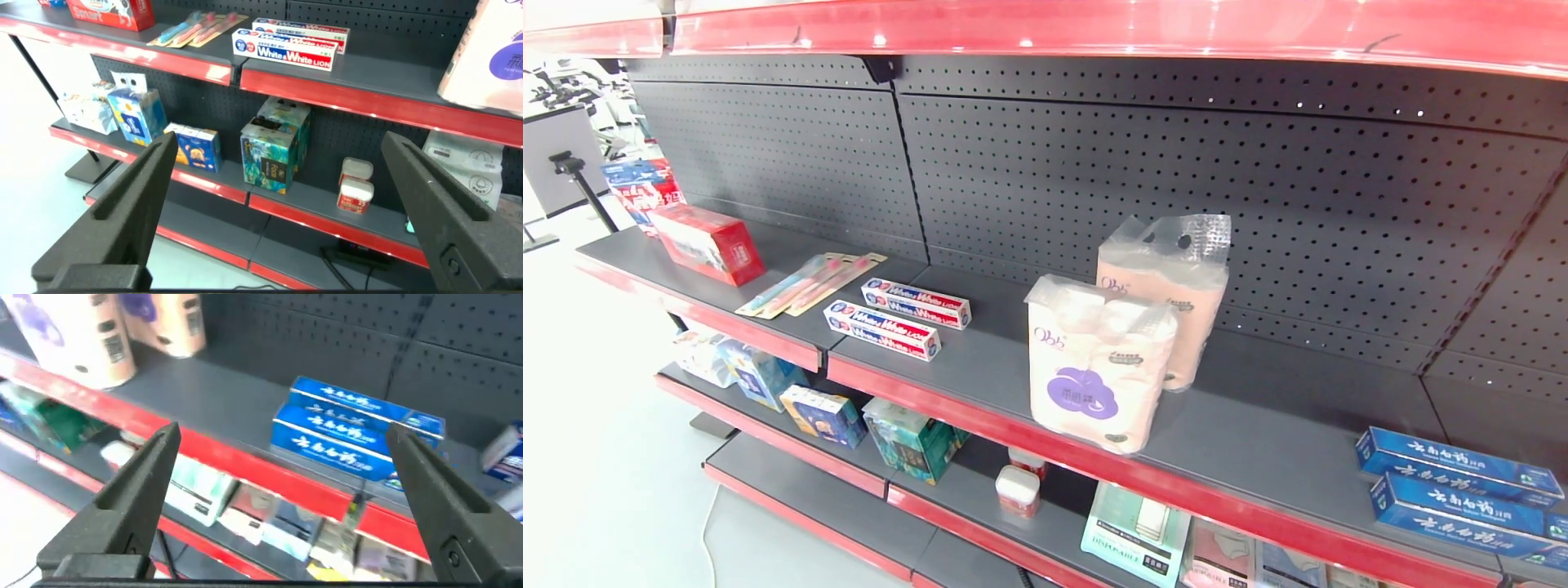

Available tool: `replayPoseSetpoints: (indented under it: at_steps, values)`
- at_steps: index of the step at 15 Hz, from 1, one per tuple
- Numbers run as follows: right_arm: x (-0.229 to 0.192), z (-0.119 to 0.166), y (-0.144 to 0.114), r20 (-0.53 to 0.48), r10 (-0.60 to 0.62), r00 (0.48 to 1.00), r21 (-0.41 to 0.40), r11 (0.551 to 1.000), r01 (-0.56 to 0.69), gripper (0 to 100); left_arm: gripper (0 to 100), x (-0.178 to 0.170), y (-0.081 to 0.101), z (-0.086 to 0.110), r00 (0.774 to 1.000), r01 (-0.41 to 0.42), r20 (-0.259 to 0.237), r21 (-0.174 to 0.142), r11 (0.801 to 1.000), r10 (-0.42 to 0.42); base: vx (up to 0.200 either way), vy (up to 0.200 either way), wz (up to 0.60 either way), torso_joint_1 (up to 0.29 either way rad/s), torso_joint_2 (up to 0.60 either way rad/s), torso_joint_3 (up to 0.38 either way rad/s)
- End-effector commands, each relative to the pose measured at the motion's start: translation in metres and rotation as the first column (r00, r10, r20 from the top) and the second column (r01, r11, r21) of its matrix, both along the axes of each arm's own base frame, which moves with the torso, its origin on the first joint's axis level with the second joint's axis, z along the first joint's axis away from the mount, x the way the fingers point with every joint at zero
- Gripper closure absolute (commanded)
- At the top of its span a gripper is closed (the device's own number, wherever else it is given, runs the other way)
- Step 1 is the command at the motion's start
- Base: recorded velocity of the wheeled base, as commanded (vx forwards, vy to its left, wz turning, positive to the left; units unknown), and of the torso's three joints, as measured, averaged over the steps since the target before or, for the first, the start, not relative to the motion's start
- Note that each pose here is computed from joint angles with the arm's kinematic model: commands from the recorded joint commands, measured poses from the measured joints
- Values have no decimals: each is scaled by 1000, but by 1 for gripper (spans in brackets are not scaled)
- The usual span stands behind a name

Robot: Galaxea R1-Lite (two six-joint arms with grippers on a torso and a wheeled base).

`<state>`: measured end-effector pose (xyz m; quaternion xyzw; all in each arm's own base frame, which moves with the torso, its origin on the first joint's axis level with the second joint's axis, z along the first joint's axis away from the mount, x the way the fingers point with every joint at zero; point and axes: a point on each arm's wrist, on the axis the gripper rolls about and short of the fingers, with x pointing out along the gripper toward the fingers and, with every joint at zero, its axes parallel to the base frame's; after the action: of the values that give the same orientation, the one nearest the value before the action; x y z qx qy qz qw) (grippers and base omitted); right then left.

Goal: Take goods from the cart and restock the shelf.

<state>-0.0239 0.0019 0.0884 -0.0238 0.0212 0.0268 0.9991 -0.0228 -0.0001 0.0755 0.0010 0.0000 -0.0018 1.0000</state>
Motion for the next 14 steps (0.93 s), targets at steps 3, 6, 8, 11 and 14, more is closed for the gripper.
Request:
replayPoseSetpoints:
  at_steps: [3, 6, 8, 11, 14]
  values:
    - [1, -13, -2, 35, -73, 997, 58, 996, 71, 0, 0, 0, 0, 0, 1000, 1, 0, 0, 1000, -1, 0, 0, 0, 0, 0, 0]
    - [1, -12, -2, 28, -68, 997, 45, 997, 67, 0, 0, 0, 0, 0, 1000, 3, 0, 1, 1000, -3, 0, 0, 0, 0, 0, 0]
    - [2, -12, -2, 18, -60, 998, 30, 998, 59, 0, 0, 0, 0, 0, 1000, 1, 0, 0, 1000, -1, 0, 0, 0, 0, 0, 0]
    - [1, -13, -3, 36, -101, 994, 93, 991, 97, 0, 0, 0, 0, 0, 1000, 1, 0, 1, 1000, -1, 0, 0, 0, 0, 0, 0]
    - [1, -13, -3, 35, -94, 995, 74, 993, 91, 0, 0, 0, 0, 0, 1000, 1, 0, 0, 1000, -1, 0, 0, 0, 0, 0, 0]
